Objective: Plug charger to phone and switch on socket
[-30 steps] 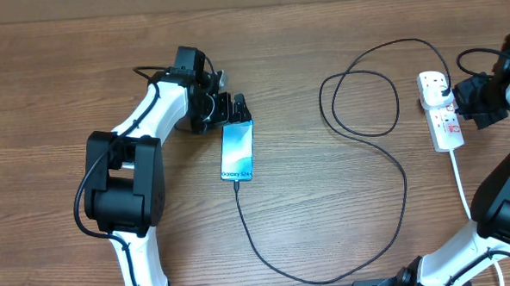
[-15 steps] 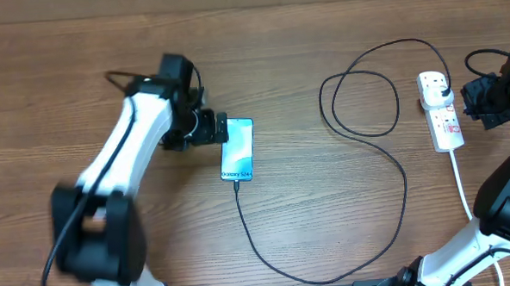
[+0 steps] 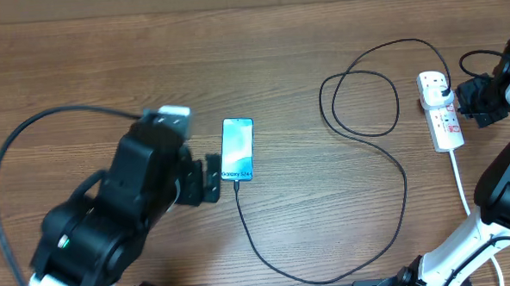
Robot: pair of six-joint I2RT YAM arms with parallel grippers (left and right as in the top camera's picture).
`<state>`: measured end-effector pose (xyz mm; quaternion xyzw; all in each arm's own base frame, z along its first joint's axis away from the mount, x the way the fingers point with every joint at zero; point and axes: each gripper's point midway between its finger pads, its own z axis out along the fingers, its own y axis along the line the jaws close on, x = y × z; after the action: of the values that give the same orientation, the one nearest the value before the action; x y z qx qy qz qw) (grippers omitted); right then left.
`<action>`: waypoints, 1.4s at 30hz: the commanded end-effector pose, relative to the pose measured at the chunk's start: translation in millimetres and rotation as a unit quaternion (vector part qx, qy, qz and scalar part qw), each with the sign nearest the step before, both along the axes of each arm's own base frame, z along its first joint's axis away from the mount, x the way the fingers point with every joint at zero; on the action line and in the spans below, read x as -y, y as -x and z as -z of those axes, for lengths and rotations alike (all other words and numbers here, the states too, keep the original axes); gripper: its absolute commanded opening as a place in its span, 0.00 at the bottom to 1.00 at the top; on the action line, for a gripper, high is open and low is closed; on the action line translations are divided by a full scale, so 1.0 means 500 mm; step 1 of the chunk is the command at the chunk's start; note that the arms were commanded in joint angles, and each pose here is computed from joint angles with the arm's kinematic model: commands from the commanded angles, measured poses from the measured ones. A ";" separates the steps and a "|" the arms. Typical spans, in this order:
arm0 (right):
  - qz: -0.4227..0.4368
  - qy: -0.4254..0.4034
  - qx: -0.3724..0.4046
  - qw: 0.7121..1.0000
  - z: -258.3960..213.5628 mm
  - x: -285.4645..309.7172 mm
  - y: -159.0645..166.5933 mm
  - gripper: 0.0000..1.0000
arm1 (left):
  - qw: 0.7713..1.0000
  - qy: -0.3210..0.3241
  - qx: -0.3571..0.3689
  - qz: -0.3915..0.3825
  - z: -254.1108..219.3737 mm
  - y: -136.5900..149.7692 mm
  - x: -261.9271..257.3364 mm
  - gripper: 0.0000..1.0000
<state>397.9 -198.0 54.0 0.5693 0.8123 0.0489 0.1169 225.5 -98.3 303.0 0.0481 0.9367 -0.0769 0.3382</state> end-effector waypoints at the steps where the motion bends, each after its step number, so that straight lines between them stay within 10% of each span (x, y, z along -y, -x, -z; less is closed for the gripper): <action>1: -0.011 -0.007 0.010 1.000 0.010 -0.006 -0.023 0.04 | 0.998 -0.006 0.030 -0.062 -0.023 0.027 -0.058 1.00; 42: -0.098 -0.039 -0.029 0.994 0.070 -0.130 -0.060 0.04 | 0.983 0.003 0.068 -0.170 -0.051 0.129 -0.193 1.00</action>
<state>409.6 -175.8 28.0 0.5297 0.8432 0.0176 0.0897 172.8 -19.0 319.8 -0.0661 0.9220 -0.0217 0.3809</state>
